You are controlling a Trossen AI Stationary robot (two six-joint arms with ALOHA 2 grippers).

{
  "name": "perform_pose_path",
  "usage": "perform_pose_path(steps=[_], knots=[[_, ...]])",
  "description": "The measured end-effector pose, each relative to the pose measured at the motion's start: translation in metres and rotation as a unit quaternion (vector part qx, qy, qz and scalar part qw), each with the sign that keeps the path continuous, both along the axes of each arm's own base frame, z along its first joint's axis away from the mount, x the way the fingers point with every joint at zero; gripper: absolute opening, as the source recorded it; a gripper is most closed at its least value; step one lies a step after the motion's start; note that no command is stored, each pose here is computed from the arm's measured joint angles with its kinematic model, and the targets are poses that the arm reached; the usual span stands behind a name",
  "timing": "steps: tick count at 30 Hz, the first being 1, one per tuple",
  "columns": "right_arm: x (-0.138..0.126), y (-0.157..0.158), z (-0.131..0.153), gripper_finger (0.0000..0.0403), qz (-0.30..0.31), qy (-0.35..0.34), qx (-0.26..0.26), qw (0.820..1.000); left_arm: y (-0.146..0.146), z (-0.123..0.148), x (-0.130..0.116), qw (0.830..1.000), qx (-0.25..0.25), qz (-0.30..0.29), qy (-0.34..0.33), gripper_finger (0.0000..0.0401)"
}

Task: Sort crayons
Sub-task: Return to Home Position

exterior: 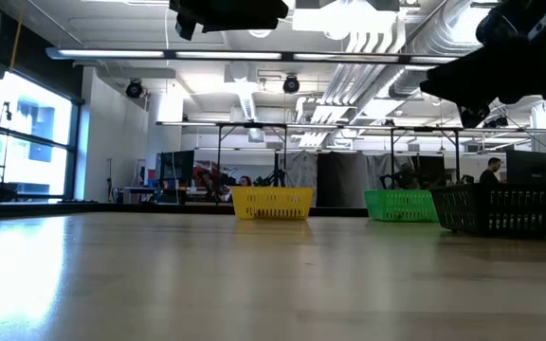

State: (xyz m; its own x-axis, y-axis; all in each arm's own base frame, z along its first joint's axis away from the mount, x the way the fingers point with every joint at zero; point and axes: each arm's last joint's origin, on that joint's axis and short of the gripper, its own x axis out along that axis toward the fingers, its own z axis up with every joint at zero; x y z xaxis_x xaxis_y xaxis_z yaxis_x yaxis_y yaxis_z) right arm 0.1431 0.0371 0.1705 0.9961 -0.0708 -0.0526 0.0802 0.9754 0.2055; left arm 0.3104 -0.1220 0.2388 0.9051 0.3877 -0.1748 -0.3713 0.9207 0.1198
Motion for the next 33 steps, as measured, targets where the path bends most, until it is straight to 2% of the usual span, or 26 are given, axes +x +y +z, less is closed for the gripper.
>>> perform_pose_path(steps=[9, 24, 33], knots=[[0.0, 0.016, -0.014, 0.0089, -0.019, 0.047, -0.052, 0.997, 0.0, -0.001, 0.0, 1.0, 0.013, -0.003, 0.008, 0.0117], [0.002, 0.018, -0.034, 0.0089, -0.051, 0.124, -0.125, 0.983, 0.0, -0.002, 0.0, 1.0, 0.02, -0.003, 0.018, 0.0117], [0.0, 0.017, -0.038, 0.0089, -0.058, 0.141, -0.116, 0.982, 0.0, -0.003, -0.001, 1.0, 0.022, -0.003, 0.022, 0.0117]])
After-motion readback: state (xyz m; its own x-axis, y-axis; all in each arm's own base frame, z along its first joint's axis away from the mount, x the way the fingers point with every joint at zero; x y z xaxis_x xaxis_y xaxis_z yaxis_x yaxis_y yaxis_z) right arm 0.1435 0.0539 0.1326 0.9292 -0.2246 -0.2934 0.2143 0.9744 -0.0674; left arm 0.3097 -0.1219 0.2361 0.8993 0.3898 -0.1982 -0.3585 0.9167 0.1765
